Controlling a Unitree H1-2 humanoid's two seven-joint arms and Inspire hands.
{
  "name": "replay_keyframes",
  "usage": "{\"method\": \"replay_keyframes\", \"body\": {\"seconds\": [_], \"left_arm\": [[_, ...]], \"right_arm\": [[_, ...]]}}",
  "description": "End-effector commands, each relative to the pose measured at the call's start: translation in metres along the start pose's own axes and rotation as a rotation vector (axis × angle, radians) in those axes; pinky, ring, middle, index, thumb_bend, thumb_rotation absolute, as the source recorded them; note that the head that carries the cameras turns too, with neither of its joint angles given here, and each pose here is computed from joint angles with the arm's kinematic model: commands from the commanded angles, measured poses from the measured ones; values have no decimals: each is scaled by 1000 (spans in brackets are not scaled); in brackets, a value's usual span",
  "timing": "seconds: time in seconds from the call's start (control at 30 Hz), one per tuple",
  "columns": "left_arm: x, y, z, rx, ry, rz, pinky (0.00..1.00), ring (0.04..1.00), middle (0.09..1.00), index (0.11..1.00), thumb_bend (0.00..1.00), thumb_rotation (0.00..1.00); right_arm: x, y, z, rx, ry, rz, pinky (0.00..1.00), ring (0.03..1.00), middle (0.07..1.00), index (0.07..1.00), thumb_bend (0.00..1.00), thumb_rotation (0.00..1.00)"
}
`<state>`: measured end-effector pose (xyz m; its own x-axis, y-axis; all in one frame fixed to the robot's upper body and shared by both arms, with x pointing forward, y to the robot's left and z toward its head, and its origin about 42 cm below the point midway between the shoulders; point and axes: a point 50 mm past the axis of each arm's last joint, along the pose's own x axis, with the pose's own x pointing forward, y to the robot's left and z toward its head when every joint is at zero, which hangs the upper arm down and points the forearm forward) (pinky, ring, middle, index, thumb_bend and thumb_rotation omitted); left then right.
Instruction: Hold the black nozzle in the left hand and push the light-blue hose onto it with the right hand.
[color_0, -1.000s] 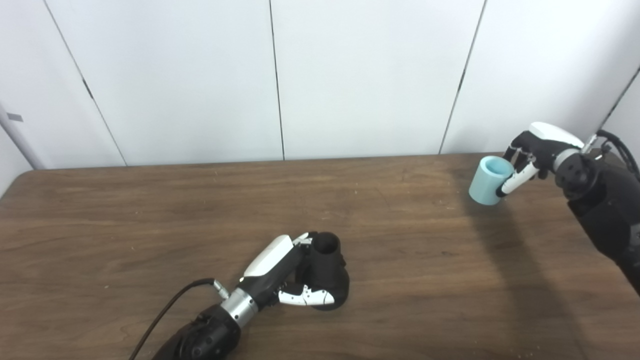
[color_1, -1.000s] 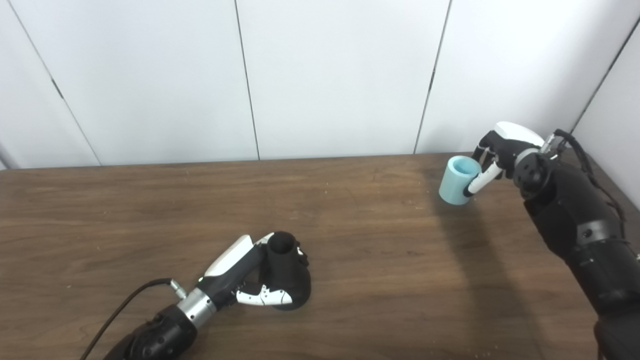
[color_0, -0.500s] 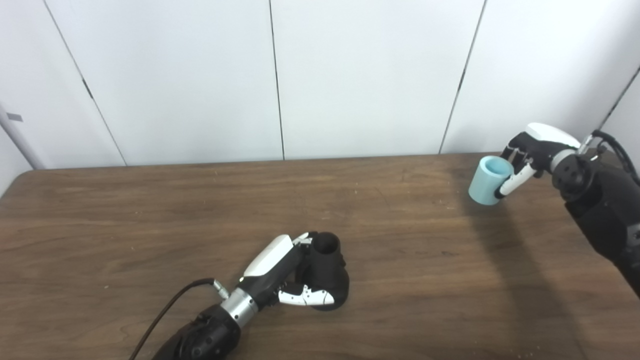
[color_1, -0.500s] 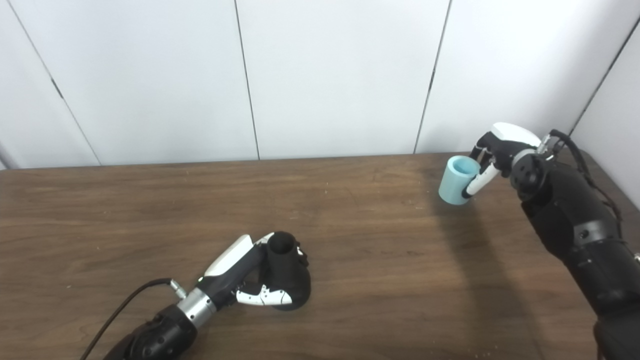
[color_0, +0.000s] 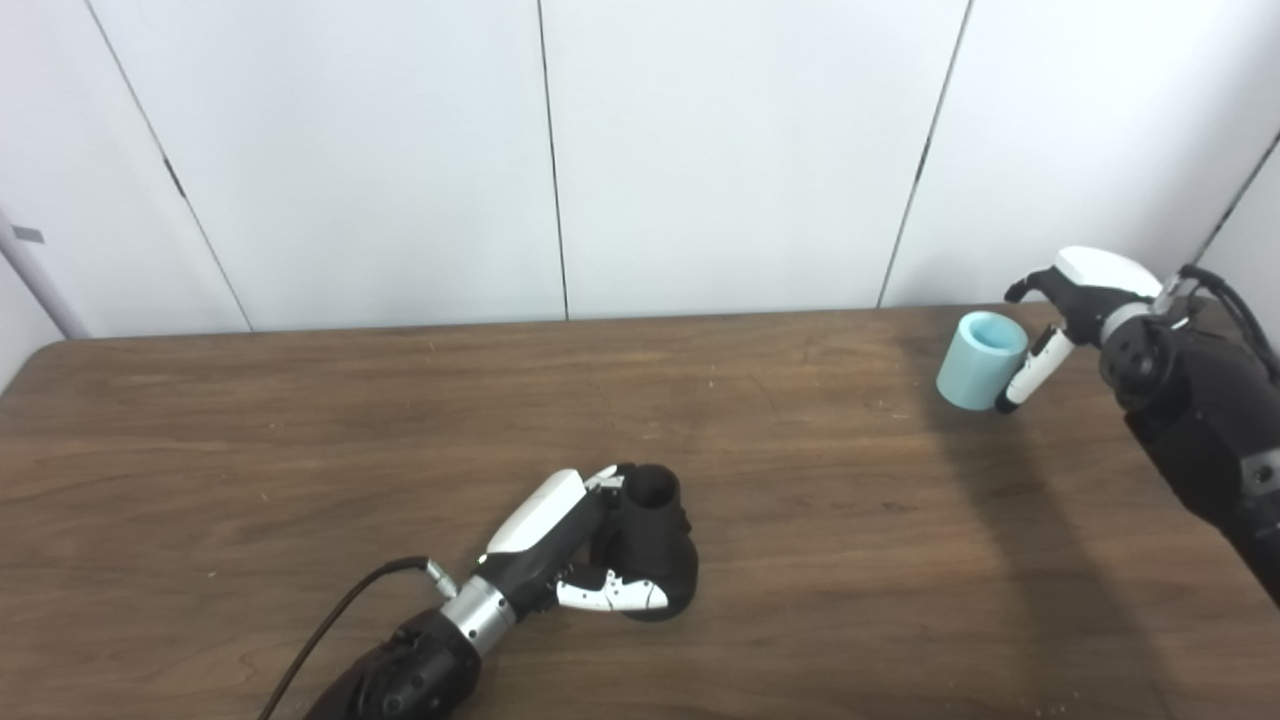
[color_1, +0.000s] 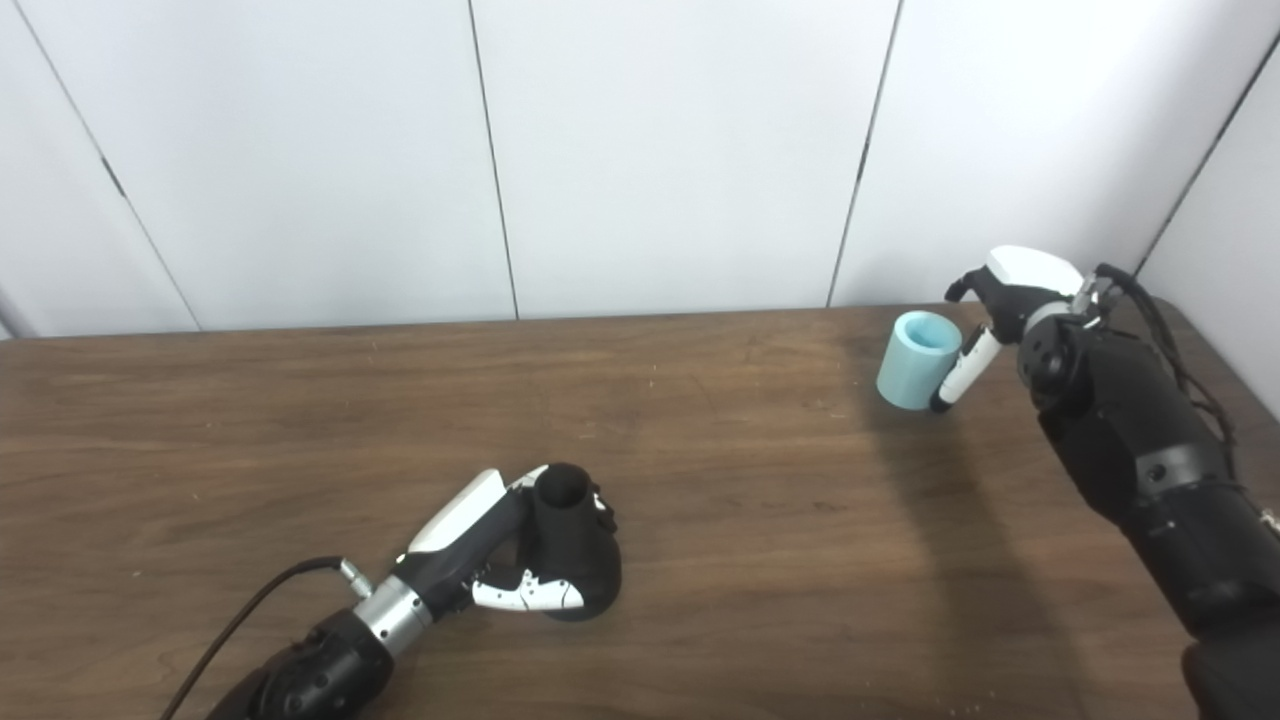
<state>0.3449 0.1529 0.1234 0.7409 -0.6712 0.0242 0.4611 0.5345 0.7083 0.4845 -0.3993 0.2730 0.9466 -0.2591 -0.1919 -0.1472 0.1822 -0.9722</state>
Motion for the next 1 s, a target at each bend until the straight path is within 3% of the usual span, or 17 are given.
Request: {"method": "replay_keyframes", "body": {"seconds": [0.0, 0.53, 0.77, 0.97], "left_arm": [[-35, -50, -31, -24, 187, -218, 874, 803, 706, 409, 415, 489], [-34, -50, -29, -26, 188, -223, 872, 806, 710, 412, 418, 494], [-33, -50, -29, -24, 188, -227, 879, 813, 710, 412, 419, 497], [-33, -50, -28, -21, 189, -229, 889, 813, 711, 413, 419, 497]], "right_arm": [[-2, -36, 8, 8, -29, -104, 688, 888, 928, 829, 957, 115], [-3, -33, 14, 39, -61, -91, 704, 888, 934, 837, 947, 98], [-7, -36, 24, 57, -90, -93, 602, 809, 927, 833, 951, 106], [-8, -37, 30, 62, -113, -94, 621, 794, 903, 829, 956, 106]]}}
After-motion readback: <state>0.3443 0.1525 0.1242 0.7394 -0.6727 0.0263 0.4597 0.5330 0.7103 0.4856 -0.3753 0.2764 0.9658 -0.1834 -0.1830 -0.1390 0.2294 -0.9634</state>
